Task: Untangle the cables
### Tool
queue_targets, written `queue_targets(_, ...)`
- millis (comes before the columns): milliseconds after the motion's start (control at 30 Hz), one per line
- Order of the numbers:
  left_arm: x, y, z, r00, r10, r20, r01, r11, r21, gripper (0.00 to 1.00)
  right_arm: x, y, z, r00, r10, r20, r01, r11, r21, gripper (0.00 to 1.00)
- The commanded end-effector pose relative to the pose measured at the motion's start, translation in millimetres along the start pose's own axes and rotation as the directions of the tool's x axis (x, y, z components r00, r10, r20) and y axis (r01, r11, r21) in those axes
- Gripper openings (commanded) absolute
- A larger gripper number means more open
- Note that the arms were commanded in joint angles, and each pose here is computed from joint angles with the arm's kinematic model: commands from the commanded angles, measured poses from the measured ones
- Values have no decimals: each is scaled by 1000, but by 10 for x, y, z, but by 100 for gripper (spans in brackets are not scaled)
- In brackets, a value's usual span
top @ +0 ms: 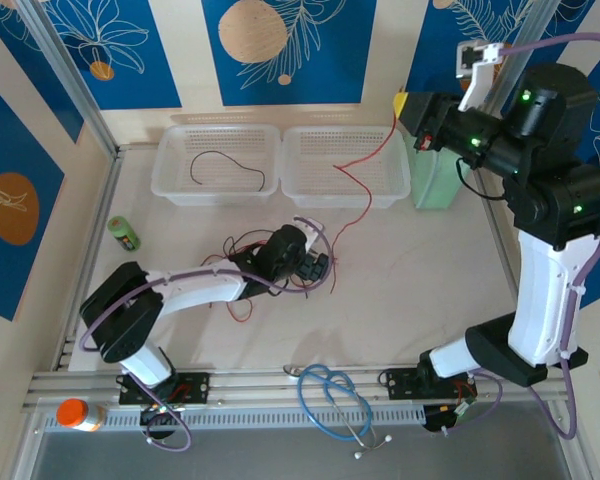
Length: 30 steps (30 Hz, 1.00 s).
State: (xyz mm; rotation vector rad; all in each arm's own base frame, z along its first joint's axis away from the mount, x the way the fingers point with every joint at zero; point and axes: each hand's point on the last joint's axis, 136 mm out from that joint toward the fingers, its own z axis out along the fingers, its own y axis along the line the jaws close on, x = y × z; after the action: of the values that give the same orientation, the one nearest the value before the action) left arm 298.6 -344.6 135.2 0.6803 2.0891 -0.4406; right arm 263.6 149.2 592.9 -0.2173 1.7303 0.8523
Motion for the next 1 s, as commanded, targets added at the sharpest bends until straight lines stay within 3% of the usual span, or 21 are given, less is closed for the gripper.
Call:
queue_targets(0,-114,90,-259,996,-53,67,54,998,-17,88,-230,-52,11,997,-26,66,25,999,20,0)
queue_targets(200,91,332,-688,994,-99,44,102,990,-94,88,-672,-363,268,975,-55,216,37,995,89,0)
queue_targets(433,292,623,-1059,984,-176,23,177,961,-215,88,-942,-844,818,947,-128,296,73,979,188,0)
queue_targets(600,385,680,-1172,976,-218,24,218,949,-228,88,-1025,-1252,1232,924,-198,328,105,954,281,0)
queue_targets(800,465,701,-1205,970,-241,7,236,942,-237,88,-1227,-1418,1310,876,-263,405,119,930,348,0)
queue_targets(967,468,693,-1178,968,-249,5,244,940,-237,88,-1067,-1707,1507,898,-258,355,103,910,401,0)
